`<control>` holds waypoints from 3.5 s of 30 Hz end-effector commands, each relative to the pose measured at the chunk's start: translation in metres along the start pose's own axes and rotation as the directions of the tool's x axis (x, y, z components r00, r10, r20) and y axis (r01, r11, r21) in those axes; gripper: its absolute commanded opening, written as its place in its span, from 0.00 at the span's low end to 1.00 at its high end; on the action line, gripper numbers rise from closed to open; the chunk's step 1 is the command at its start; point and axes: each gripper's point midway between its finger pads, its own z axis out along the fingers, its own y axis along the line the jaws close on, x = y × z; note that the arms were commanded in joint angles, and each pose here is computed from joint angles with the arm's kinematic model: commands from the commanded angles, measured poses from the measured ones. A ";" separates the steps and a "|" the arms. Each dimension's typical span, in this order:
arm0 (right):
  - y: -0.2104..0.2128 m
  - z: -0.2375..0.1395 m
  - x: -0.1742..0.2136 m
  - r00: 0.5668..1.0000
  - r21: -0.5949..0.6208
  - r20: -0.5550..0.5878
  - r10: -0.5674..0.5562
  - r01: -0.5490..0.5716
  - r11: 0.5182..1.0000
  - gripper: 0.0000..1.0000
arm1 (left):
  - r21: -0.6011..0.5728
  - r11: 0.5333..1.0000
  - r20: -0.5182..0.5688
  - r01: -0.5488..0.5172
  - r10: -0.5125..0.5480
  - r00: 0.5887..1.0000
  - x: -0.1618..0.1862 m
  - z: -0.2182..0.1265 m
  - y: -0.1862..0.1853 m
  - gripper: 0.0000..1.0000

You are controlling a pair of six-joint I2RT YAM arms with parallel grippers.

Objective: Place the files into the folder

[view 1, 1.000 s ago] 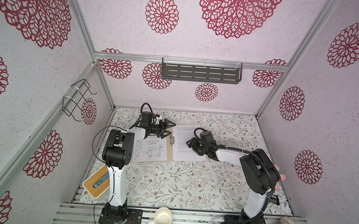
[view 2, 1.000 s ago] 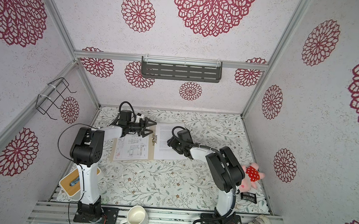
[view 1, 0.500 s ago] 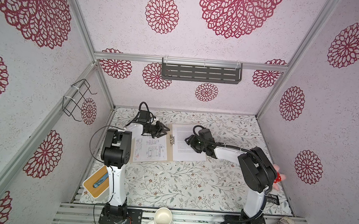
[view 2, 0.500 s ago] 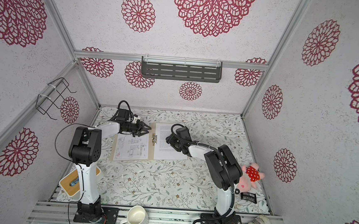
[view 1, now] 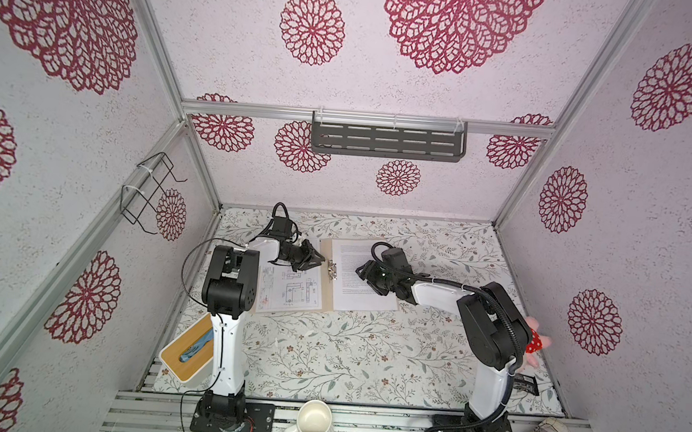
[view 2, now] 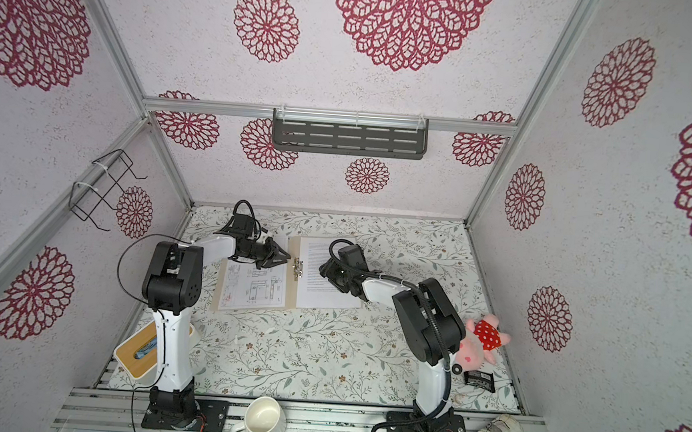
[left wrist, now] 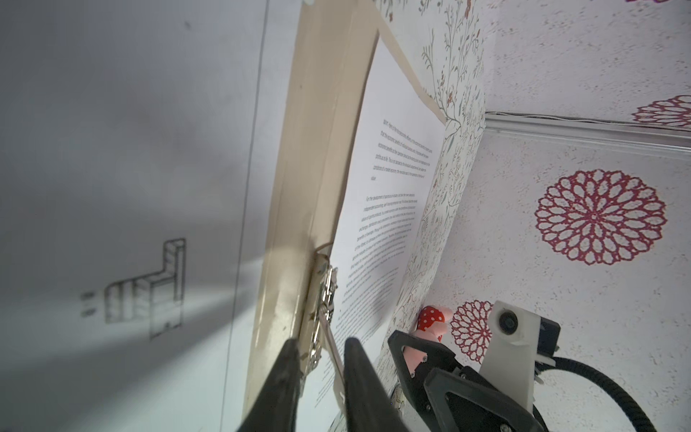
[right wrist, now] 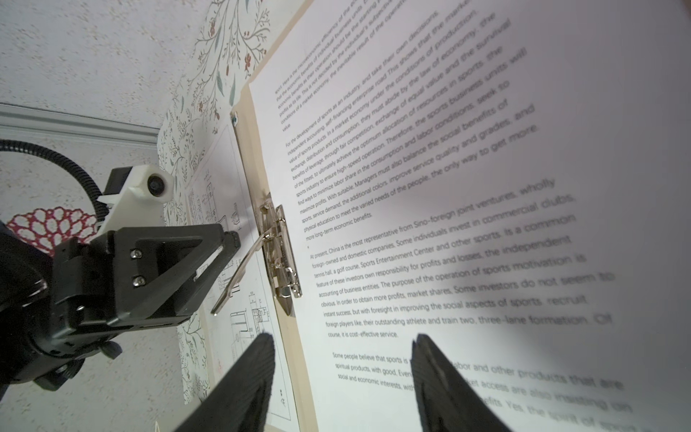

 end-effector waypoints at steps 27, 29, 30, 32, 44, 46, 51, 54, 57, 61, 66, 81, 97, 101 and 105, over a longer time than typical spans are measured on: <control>0.005 -0.005 0.003 1.000 0.000 -0.015 -0.012 0.012 1.000 0.61 | -0.028 0.999 0.009 -0.016 0.016 1.000 -0.005 0.029 0.001 0.22; 0.006 -0.006 0.002 1.000 -0.002 -0.014 -0.013 0.012 1.000 0.61 | -0.032 0.999 0.011 -0.011 0.012 1.000 -0.006 0.030 0.001 0.20; 0.006 -0.006 0.002 1.000 -0.001 -0.013 -0.012 0.012 1.000 0.61 | -0.032 0.999 0.014 -0.011 0.011 1.000 -0.006 0.029 0.001 0.19; 0.006 -0.006 0.002 1.000 -0.002 -0.012 -0.012 0.012 1.000 0.61 | -0.037 0.999 0.014 -0.008 0.008 1.000 -0.006 0.031 0.002 0.18; 0.010 -0.008 0.002 1.000 -0.012 -0.011 -0.015 0.014 1.000 0.61 | -0.042 0.999 0.012 0.029 -0.028 1.000 -0.002 0.037 0.003 0.12; 0.012 -0.008 0.002 1.000 -0.021 -0.013 -0.010 0.010 1.000 0.61 | -0.044 0.998 0.017 0.038 -0.038 0.999 -0.001 0.037 0.004 0.12; 0.023 -0.011 -0.002 1.000 -0.053 -0.010 -0.005 0.005 0.999 0.61 | -0.040 0.997 0.024 0.062 -0.061 0.998 0.001 0.037 0.005 0.10; 0.031 -0.012 -0.003 1.000 -0.078 -0.016 -0.001 0.000 0.997 0.61 | -0.038 0.997 0.029 0.068 -0.067 0.997 0.004 0.037 0.003 0.10; 0.039 -0.013 -0.002 0.999 -0.104 -0.028 0.015 -0.018 0.994 0.60 | -0.020 0.998 0.029 0.052 -0.052 0.998 0.008 0.037 -0.005 0.10; 0.052 -0.012 -0.002 0.996 -0.140 -0.064 0.054 -0.063 0.988 0.52 | -0.006 0.999 0.013 0.036 -0.036 0.999 0.017 0.039 -0.010 0.10; 0.066 -0.005 0.003 0.981 -0.142 -0.142 0.130 -0.151 0.978 0.38 | -0.010 1.000 0.009 0.025 -0.025 1.000 0.023 0.039 -0.012 0.10; 0.069 0.009 0.031 0.927 -0.087 -0.315 0.205 -0.243 0.966 0.30 | 0.010 1.000 -0.001 0.003 -0.003 1.000 0.027 0.044 -0.012 0.11; 0.066 0.026 0.037 0.917 -0.061 -0.336 0.214 -0.248 0.967 0.25 | 0.007 1.000 -0.009 -0.007 0.007 1.000 0.030 0.045 -0.008 0.11; 0.065 0.027 0.037 0.919 -0.056 -0.332 0.215 -0.247 0.967 0.24 | 0.008 1.000 -0.011 -0.007 0.007 1.000 0.031 0.046 -0.008 0.11; 0.063 0.028 0.037 0.920 -0.049 -0.328 0.215 -0.244 0.968 0.23 | 0.010 1.000 -0.012 -0.007 0.007 1.000 0.031 0.046 -0.008 0.11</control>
